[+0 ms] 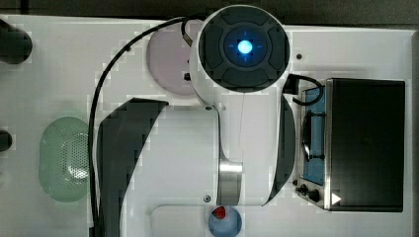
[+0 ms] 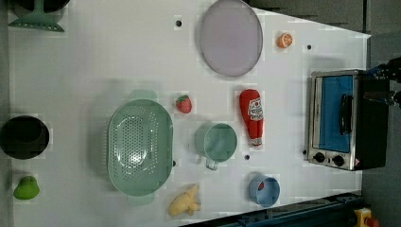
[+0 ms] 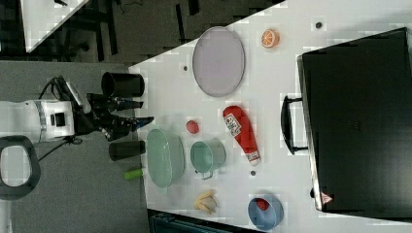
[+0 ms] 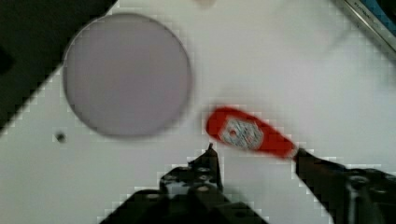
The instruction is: Pick Ketchup from the table and place it in strainer.
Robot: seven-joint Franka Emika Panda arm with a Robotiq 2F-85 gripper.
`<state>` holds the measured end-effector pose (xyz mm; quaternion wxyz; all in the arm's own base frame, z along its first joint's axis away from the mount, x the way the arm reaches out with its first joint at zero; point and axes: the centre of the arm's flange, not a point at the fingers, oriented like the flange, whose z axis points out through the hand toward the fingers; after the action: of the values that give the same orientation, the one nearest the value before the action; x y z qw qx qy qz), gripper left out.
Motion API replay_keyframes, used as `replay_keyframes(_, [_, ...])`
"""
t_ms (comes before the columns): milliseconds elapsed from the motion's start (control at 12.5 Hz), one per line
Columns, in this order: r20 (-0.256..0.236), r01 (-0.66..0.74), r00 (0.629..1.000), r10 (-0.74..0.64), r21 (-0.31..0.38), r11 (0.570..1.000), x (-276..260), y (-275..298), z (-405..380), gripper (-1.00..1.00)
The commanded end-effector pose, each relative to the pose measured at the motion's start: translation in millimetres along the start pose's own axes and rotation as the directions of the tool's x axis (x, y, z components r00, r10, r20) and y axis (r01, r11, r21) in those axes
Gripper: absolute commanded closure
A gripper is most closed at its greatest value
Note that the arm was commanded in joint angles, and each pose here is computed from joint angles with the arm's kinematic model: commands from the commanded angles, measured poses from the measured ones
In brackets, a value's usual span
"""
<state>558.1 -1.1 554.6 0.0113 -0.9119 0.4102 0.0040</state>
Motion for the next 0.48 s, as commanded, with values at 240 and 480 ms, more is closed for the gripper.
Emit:
replay_keyframes(240, [0.047,-0.057,0.997,0.059,-0.026,0.998,-13.6,54.2,-51.6,-1.00])
replay_keyframes(480, [0.070,0.049,0.996,-0.046,-0.039,0.998,-9.7,45.1,-22.4,-1.00])
